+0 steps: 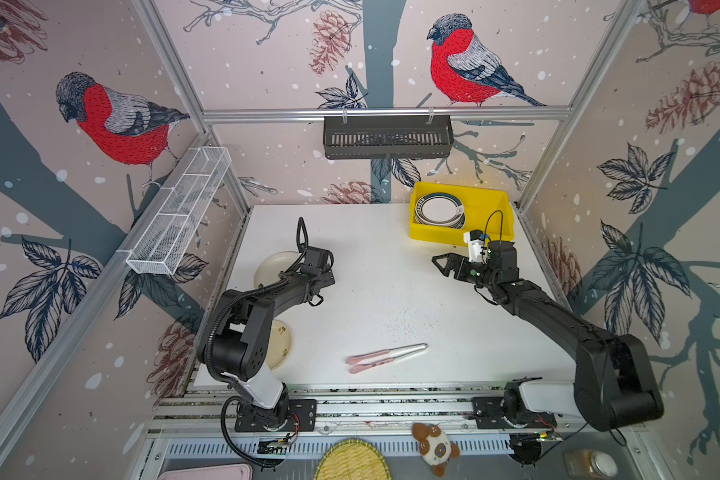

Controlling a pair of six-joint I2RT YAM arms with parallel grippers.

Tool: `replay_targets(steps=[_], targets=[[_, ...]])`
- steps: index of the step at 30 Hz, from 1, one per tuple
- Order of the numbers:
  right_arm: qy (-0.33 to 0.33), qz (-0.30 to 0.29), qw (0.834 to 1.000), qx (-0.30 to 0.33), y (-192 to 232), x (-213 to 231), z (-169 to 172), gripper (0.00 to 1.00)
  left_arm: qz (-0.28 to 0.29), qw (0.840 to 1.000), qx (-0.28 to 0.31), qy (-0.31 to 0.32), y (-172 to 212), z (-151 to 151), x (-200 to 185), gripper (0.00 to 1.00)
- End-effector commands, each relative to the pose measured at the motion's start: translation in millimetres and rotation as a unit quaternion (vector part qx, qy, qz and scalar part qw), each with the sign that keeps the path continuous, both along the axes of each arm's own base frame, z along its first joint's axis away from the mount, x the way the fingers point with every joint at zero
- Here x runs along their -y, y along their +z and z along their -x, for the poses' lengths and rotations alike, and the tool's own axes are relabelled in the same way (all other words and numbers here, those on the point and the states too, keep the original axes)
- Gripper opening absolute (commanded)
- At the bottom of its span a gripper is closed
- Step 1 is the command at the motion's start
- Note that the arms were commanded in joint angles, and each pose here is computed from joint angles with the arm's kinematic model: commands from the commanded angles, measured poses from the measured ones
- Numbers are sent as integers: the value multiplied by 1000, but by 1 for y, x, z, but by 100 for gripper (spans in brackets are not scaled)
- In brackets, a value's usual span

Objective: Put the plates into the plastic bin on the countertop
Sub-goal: 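Draw the right gripper back while the left gripper reaches the SWEET BEAR plate, then close the left gripper on the SWEET BEAR plate's rim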

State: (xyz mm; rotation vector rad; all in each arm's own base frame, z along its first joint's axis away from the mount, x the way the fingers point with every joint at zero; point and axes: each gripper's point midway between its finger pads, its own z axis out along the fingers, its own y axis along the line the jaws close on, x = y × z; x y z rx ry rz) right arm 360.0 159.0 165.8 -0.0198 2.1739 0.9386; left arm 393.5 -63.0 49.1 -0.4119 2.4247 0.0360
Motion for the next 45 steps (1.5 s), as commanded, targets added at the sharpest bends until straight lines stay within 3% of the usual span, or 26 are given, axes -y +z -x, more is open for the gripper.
replay_targets(steps=[1,4,8,11,15,19,23,25,35,40,45], targets=[[-6,7,1000,-1,-2,1,-1,97,-17,999,-10,31,-6,1,-13,76],[-7,12,1000,-2,-2,1,-1,97,-18,999,-12,34,-10,-1,-14,71],[-10,15,1000,-4,-4,2,0,85,-32,999,-21,33,-16,-3,-17,63],[-12,16,1000,-8,-5,3,-1,84,-39,998,-29,29,-21,-4,-17,53],[-15,17,1000,-15,-9,4,-2,84,-38,998,-30,27,-25,-6,-16,48],[-17,16,999,-24,-13,5,-3,82,-37,999,-32,22,-28,-8,-14,29],[-20,18,999,-31,-16,7,-4,80,-32,999,-35,14,-32,-10,-10,28],[-21,18,999,-32,-17,7,-4,82,-23,999,-39,7,-34,-11,-6,21],[-28,21,999,-40,-21,11,-4,80,-8,999,-31,-33,-33,-17,22,9],[-38,21,998,-43,-22,15,-5,80,-10,997,-17,-78,-27,-23,53,0],[-52,22,997,-48,-24,22,-5,78,-3,990,-14,-138,-28,-29,96,0]])
